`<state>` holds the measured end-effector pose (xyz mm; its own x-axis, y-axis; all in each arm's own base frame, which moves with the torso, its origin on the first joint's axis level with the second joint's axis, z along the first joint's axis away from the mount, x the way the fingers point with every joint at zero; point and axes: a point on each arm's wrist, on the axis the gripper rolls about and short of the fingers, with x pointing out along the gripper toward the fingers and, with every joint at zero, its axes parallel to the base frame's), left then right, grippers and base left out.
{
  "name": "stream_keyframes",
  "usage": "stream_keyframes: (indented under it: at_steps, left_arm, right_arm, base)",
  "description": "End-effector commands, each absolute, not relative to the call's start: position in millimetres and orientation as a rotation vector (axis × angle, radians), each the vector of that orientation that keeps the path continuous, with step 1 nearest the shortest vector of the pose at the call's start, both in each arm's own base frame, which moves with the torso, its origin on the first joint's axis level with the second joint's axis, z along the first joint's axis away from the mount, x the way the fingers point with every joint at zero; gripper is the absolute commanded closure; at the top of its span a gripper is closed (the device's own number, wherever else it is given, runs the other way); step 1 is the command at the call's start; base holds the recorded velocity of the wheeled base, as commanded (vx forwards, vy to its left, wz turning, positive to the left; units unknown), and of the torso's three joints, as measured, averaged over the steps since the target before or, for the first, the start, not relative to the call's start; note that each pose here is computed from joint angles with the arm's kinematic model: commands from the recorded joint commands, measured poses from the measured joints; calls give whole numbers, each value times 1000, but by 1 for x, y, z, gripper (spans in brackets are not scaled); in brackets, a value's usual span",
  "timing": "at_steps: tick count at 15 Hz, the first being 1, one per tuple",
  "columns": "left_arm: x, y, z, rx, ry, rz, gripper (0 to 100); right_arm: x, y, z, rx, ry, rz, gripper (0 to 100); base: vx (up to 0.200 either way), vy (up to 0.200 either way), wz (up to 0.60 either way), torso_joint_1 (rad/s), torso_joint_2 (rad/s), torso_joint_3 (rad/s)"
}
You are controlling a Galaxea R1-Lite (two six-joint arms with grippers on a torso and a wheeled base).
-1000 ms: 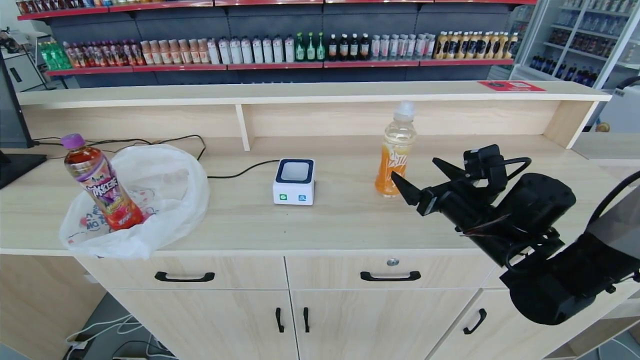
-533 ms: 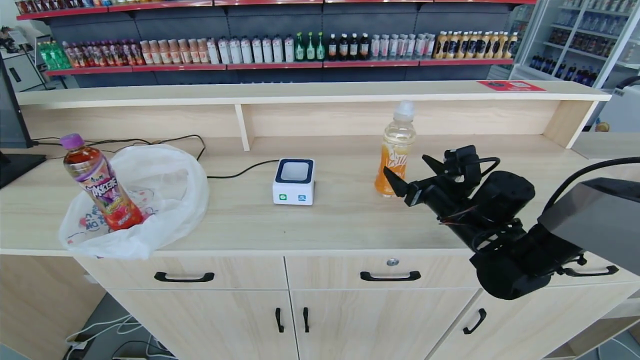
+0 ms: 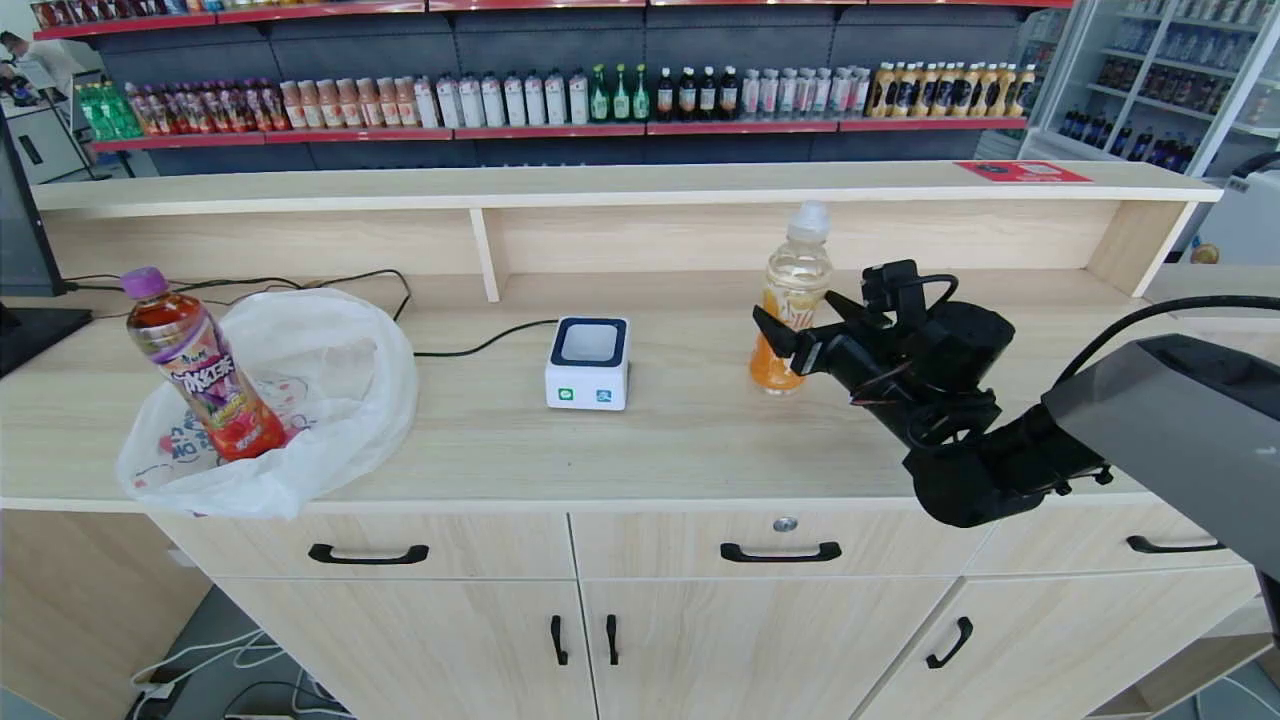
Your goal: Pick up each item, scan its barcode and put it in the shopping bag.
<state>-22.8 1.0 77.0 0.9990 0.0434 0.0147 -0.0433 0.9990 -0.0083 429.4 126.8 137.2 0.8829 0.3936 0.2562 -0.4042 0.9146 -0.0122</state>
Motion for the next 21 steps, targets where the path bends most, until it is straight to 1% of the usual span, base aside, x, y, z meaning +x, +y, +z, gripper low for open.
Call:
stream_keyframes:
  at_steps: [1, 9, 13, 21]
  left_arm:
    - [-23, 1, 77, -8, -17, 43, 100]
    - [-23, 1, 77, -10, -17, 43, 100]
    - [-23, 1, 77, -8, -16, 44, 100]
    - [-23, 1, 77, -8, -17, 43, 100]
  right_arm:
    - [438, 129, 142, 57, -274, 412, 0]
    - [449, 127, 138, 60, -222, 405, 0]
    - [456, 129, 150, 60, -218, 399, 0]
    - [457, 134, 152, 58, -192, 408, 0]
  base:
    - [0, 0, 0, 0, 0, 0]
    - [0, 0, 0, 0, 0, 0]
    - [0, 0, 0, 0, 0, 0]
    - [0, 0, 0, 0, 0, 0]
